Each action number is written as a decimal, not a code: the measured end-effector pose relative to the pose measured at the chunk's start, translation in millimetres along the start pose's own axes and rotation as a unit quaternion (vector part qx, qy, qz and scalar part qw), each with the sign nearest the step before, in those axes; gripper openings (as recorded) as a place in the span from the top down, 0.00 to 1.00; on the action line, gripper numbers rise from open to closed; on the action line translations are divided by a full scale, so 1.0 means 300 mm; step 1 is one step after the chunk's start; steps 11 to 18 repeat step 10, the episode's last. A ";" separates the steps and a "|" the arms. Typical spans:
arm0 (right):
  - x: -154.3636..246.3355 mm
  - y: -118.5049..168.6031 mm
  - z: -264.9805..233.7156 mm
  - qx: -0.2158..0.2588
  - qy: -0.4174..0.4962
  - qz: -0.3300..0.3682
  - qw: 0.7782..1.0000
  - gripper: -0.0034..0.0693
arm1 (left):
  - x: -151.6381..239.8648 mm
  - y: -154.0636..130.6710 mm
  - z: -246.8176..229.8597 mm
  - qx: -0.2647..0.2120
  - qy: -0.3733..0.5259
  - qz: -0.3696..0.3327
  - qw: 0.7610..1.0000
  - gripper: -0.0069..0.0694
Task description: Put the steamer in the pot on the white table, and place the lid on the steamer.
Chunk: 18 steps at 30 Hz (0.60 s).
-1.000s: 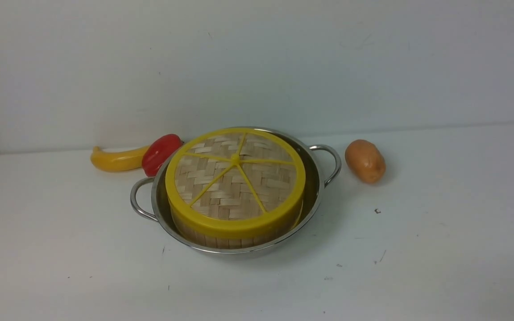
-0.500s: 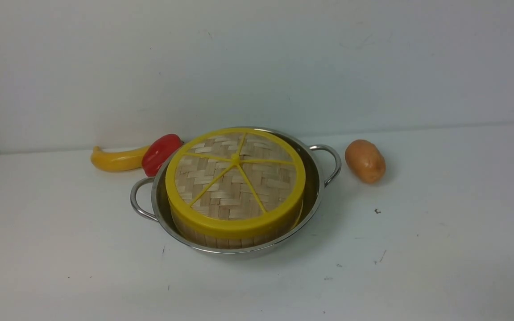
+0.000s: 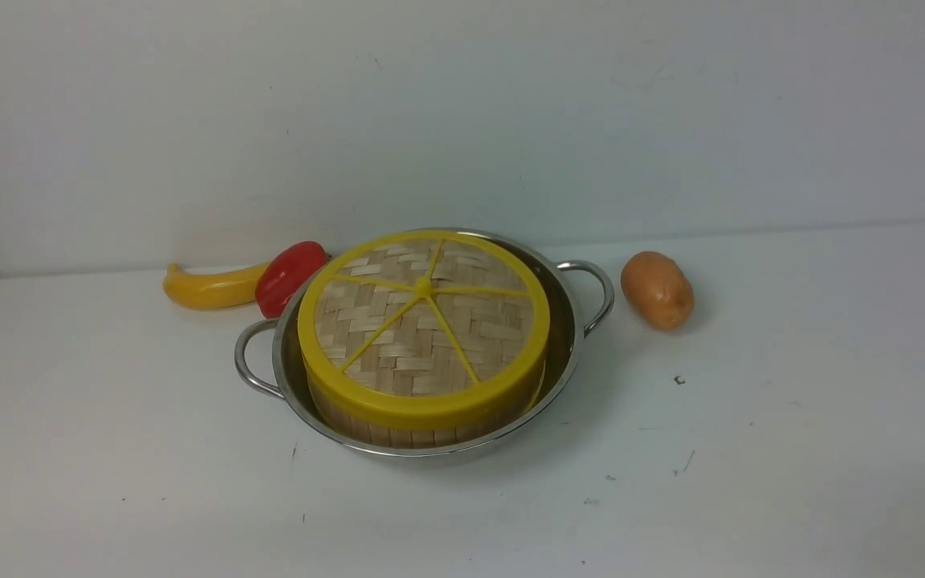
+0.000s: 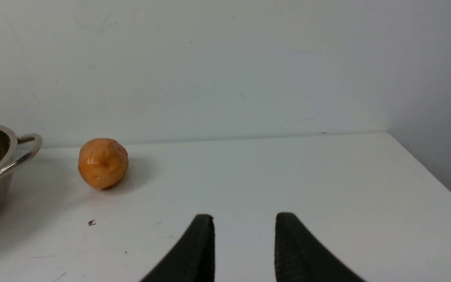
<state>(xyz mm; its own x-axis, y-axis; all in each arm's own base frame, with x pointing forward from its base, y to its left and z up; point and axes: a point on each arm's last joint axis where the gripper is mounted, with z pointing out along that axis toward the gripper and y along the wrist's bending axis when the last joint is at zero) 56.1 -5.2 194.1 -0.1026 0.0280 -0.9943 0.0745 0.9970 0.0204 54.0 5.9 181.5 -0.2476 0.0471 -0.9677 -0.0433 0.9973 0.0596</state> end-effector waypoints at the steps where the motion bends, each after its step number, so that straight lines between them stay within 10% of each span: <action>1: 0.000 0.000 0.000 0.000 0.000 0.000 1.000 0.62 | 0.000 0.000 0.000 0.000 0.000 0.000 1.000 0.72; 18: 0.000 0.000 0.000 0.000 0.000 0.000 1.000 0.62 | 0.000 0.000 0.000 0.000 0.000 0.000 1.000 0.70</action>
